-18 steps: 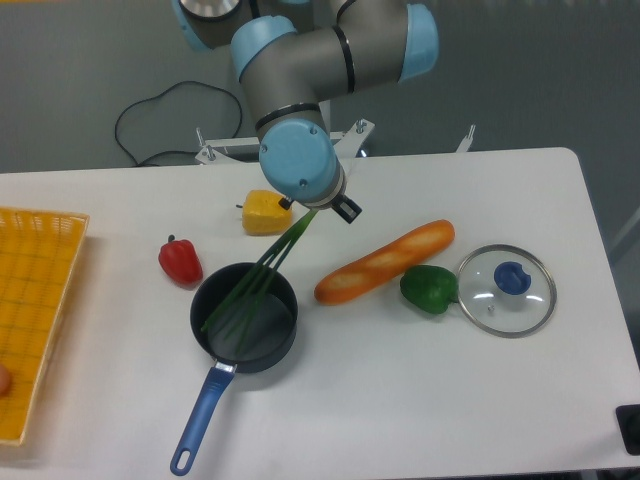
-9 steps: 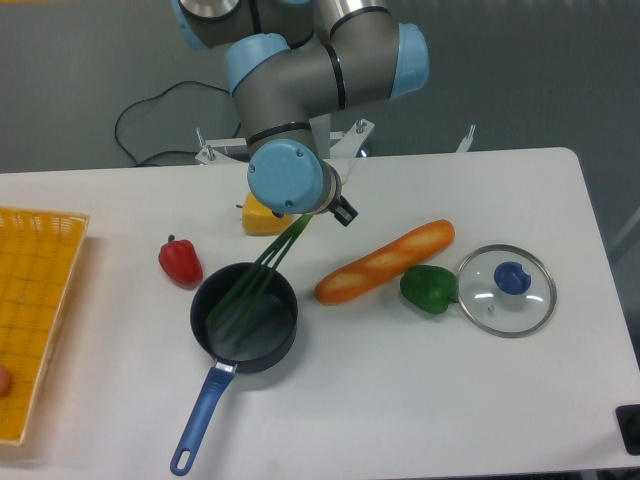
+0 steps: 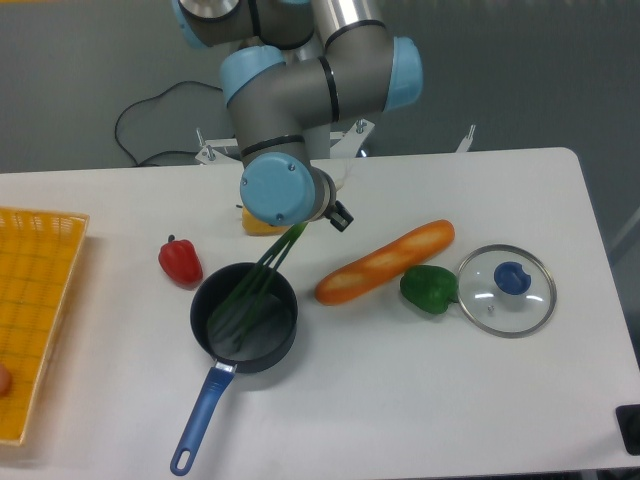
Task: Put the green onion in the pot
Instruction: 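Lower the green onions down into the saucepan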
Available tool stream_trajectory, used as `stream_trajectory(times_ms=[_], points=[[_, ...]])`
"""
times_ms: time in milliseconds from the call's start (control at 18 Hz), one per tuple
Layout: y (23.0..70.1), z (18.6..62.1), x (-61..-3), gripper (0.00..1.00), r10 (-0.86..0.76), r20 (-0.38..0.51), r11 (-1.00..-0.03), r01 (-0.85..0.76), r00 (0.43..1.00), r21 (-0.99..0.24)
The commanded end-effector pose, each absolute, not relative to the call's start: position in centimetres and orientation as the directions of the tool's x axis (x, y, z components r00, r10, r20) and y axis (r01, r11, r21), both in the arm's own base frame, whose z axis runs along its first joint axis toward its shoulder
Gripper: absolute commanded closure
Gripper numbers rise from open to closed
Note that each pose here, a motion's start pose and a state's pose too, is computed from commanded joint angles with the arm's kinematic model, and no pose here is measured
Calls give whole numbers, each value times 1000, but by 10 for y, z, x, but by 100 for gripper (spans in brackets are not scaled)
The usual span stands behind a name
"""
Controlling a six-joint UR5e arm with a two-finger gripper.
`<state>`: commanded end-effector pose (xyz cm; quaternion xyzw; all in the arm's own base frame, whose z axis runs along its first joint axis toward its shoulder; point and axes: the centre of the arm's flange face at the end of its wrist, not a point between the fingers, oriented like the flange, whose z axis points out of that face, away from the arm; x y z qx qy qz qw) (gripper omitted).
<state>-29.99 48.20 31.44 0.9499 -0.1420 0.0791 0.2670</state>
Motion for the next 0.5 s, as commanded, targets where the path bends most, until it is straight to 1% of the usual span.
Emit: stream_trajectory(times_ms=[500], points=[[499,302,-296,83,-194,207,-822,-274,959,499]])
